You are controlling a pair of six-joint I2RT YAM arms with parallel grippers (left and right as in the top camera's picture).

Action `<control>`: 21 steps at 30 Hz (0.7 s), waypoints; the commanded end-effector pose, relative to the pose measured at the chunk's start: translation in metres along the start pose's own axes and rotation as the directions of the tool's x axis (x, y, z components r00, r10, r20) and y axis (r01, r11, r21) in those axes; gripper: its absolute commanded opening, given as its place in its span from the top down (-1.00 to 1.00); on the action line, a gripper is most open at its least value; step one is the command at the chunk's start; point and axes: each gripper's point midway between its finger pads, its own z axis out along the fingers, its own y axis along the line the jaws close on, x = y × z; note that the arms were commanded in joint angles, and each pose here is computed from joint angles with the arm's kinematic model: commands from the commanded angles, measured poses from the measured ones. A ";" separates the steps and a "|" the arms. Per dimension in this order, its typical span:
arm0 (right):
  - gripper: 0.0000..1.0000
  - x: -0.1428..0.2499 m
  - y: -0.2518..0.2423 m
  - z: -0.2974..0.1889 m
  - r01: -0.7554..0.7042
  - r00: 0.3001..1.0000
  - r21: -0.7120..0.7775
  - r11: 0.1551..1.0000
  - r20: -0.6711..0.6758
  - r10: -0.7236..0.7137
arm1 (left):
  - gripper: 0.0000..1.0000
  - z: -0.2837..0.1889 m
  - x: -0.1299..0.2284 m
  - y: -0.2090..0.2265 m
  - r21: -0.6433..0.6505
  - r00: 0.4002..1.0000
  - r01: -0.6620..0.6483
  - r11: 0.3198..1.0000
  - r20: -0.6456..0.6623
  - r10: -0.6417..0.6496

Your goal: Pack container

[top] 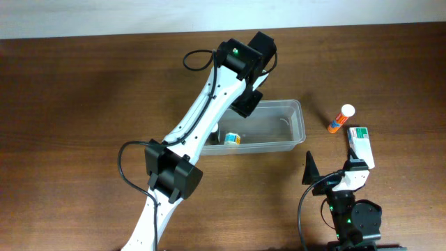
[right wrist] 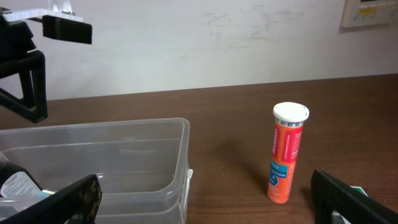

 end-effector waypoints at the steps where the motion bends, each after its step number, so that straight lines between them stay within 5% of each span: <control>1: -0.97 0.003 -0.001 0.000 0.004 1.000 0.005 1.000 -0.008 -0.004 | 0.10 -0.018 0.004 -0.001 0.033 1.000 0.020 0.999 0.020 -0.021; 6: -0.97 0.003 -0.001 0.000 0.005 1.000 0.005 1.000 -0.008 -0.005 | 0.17 -0.037 0.005 0.000 0.066 0.994 0.093 0.994 0.053 -0.096; 10: -0.97 0.004 -0.001 0.000 0.004 1.000 0.004 1.000 -0.009 -0.004 | -0.01 -0.079 0.014 0.057 -0.013 0.940 0.308 0.951 0.156 -0.302; 12: -0.96 0.003 -0.001 0.000 0.005 1.000 0.005 1.000 -0.008 -0.005 | -0.11 -0.104 0.027 0.105 -0.074 0.875 0.453 0.889 0.230 -0.427; 13: -0.97 0.003 -0.001 0.000 0.005 1.000 0.005 1.000 -0.008 -0.005 | -0.99 -0.119 0.039 0.137 -0.113 0.828 0.533 0.839 0.275 -0.488; 21: -0.97 0.003 -0.001 0.000 0.004 1.000 0.005 1.000 -0.008 -0.004 | -0.99 -0.161 0.134 0.283 -0.209 0.582 0.811 0.547 0.389 -0.714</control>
